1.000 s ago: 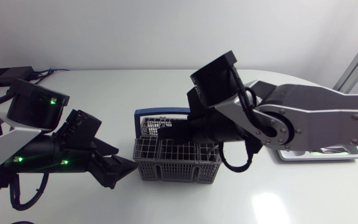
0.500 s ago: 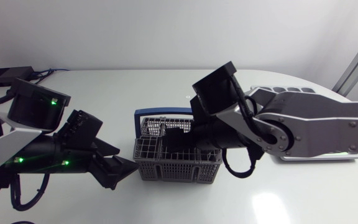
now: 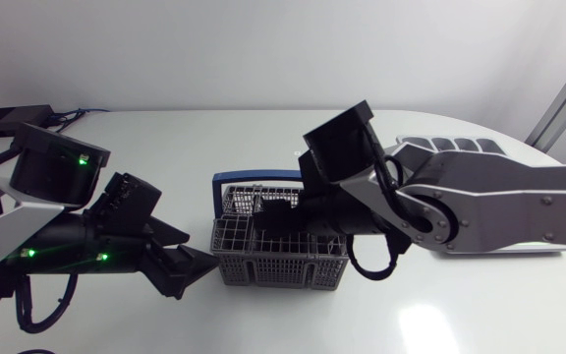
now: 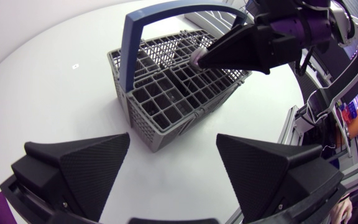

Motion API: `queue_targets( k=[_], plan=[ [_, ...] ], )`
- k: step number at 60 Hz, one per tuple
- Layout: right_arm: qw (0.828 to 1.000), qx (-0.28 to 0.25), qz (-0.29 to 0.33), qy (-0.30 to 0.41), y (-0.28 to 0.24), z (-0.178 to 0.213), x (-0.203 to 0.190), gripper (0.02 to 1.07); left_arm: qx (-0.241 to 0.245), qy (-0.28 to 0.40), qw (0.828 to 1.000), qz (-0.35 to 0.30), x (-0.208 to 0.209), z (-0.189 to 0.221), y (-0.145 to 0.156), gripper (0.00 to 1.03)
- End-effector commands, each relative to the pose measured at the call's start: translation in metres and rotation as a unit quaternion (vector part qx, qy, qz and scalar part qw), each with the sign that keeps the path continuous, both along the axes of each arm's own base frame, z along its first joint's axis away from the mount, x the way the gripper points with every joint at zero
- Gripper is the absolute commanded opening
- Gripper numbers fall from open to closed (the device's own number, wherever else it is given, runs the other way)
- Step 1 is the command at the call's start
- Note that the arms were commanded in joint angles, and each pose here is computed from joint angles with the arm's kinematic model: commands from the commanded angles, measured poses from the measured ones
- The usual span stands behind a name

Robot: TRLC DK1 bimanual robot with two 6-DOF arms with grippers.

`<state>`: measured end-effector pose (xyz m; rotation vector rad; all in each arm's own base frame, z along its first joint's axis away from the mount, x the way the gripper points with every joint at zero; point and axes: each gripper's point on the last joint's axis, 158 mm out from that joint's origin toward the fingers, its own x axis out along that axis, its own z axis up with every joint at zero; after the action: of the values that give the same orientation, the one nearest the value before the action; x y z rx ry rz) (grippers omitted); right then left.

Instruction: Unload the cutlery basket into the drawer organizer.

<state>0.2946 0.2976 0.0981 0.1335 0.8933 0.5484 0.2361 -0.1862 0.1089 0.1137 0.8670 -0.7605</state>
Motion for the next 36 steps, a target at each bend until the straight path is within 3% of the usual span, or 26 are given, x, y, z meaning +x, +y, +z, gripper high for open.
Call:
queue_targets(
  k=[1, 13, 23, 36],
  plan=[
    [1.000, -0.012, -0.002, 0.011, -0.0047, -0.0164, -0.0033, 0.57, 0.001, -0.002, 1.000, -0.011, -0.0049, -0.0047, -0.0003, 0.98],
    [1.000, -0.010, -0.003, 0.006, -0.0056, -0.0180, -0.0030, 0.42, 0.001, -0.001, 1.000, -0.011, -0.0054, -0.0067, -0.0005, 0.98],
    [1.000, -0.001, -0.002, -0.008, -0.0047, -0.0127, -0.0008, 0.16, 0.002, 0.000, 1.000, -0.010, -0.0055, -0.0077, 0.0000, 0.98],
    [1.000, 0.002, 0.002, -0.016, -0.0026, -0.0121, 0.0003, 0.13, 0.002, 0.000, 1.000, -0.011, -0.0059, -0.0084, -0.0003, 0.98]
  ],
)
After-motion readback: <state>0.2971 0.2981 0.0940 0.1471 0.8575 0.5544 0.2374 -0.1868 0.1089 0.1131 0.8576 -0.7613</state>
